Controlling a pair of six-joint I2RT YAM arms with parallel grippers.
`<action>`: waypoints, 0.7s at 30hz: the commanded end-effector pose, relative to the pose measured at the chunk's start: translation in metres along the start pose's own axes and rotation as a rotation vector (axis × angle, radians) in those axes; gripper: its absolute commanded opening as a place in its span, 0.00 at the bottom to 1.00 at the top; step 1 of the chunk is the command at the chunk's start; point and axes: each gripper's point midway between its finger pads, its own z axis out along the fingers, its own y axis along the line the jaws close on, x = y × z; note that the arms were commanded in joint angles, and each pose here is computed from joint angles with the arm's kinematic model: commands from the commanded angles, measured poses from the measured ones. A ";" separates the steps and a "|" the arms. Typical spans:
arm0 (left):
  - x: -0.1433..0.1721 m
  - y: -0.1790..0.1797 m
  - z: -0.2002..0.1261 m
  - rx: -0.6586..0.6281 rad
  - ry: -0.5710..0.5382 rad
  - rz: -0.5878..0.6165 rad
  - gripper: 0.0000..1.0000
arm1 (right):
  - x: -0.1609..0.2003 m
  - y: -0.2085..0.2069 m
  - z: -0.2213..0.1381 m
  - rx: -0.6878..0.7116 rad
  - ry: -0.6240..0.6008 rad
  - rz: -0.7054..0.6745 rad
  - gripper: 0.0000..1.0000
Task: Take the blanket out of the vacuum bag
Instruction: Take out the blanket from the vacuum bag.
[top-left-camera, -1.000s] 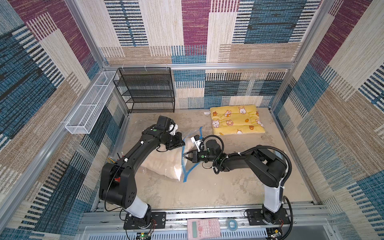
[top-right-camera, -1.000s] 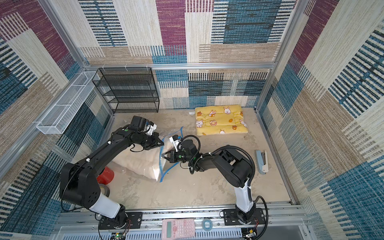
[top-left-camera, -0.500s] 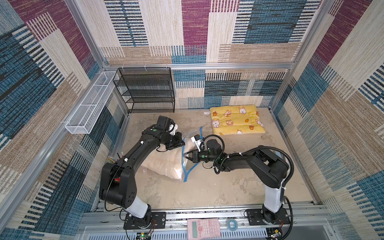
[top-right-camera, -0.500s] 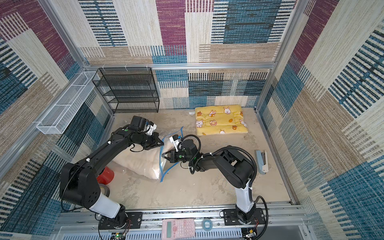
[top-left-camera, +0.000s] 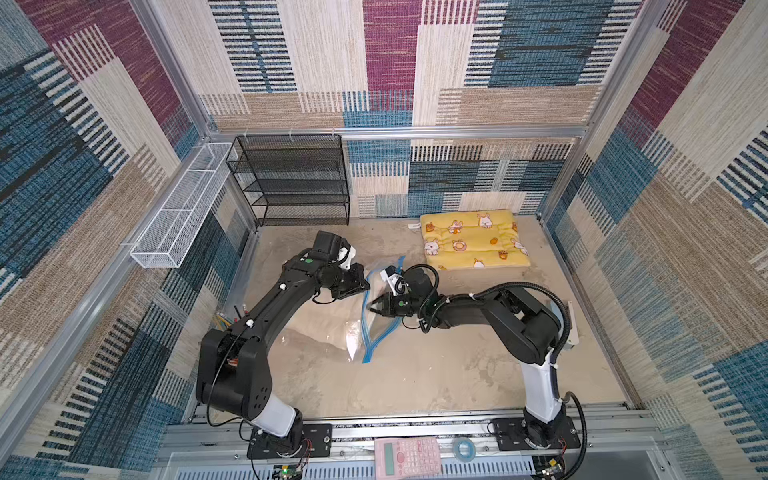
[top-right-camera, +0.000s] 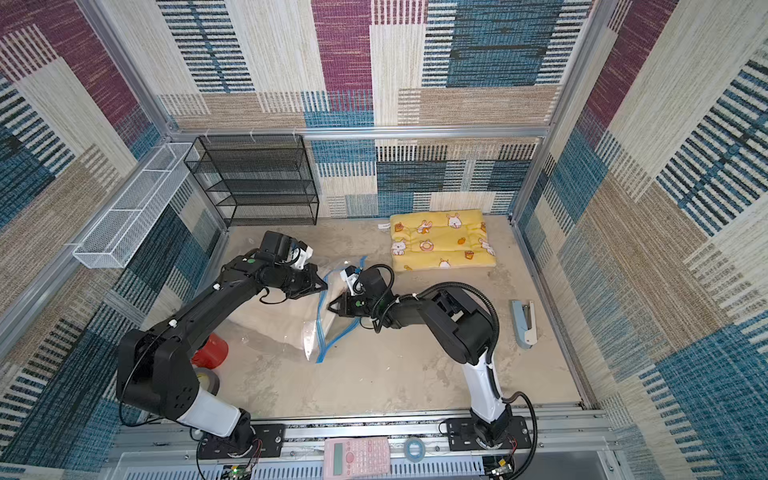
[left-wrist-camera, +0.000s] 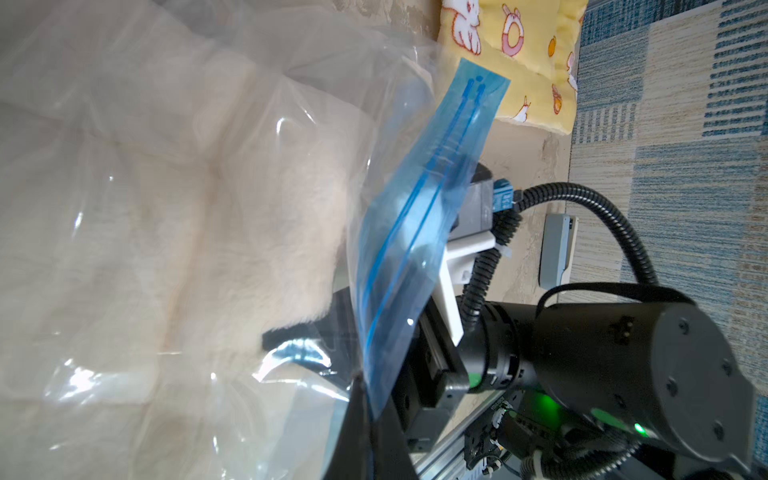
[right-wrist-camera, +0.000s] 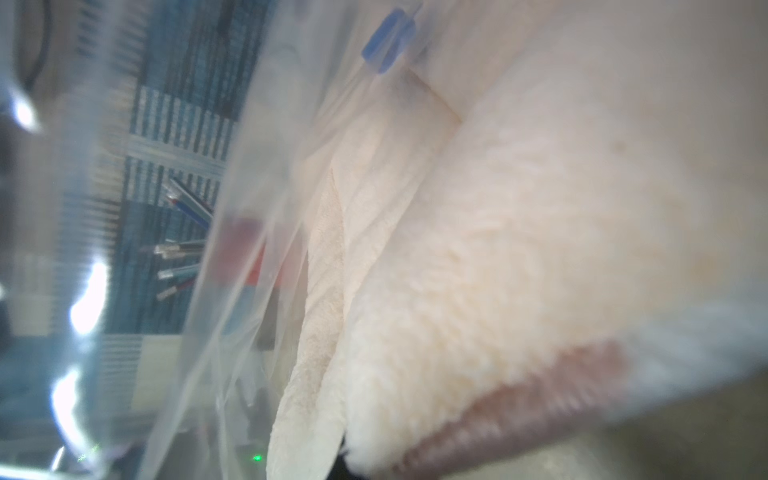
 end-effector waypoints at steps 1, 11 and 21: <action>-0.003 0.000 -0.005 -0.021 -0.023 0.037 0.00 | 0.000 0.005 -0.003 0.003 0.018 -0.022 0.00; -0.004 0.002 -0.007 -0.045 -0.034 0.050 0.00 | 0.000 0.021 -0.021 0.021 0.023 -0.066 0.00; -0.004 0.002 -0.009 -0.054 -0.040 0.054 0.00 | -0.015 0.019 -0.032 0.070 -0.012 -0.083 0.00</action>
